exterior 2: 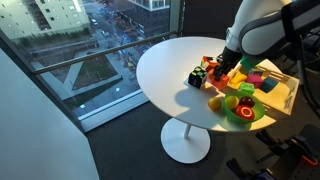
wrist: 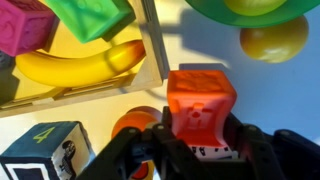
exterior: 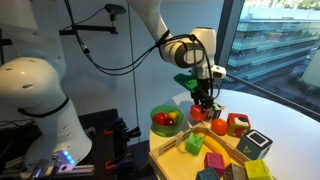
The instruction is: Put the orange block on top of the pink block then place the green block in the green bowl
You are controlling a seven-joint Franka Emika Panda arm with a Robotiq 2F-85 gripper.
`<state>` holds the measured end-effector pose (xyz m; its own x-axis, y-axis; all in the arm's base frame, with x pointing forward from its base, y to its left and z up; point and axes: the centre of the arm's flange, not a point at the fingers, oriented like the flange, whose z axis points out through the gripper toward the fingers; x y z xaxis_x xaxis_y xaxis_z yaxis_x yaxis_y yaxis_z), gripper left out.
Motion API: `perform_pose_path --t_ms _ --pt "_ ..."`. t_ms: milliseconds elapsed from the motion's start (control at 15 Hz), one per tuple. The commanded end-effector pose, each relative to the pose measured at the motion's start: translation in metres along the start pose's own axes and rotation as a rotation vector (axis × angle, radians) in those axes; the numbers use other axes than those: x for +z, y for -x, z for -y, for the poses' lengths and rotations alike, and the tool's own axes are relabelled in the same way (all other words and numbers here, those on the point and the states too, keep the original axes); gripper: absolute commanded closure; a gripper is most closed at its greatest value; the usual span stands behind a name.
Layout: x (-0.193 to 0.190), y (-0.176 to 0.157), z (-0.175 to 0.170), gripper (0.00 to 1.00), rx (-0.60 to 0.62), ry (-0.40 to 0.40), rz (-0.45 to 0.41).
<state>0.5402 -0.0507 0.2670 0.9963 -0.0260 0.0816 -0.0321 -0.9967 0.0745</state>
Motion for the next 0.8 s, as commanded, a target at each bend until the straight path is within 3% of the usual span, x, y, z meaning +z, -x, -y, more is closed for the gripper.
perform_pose_path --t_ms 0,733 --pt "-0.029 0.006 -0.024 0.75 0.015 0.011 0.026" --pt "-0.024 0.034 -0.126 0.75 0.16 0.096 0.086"
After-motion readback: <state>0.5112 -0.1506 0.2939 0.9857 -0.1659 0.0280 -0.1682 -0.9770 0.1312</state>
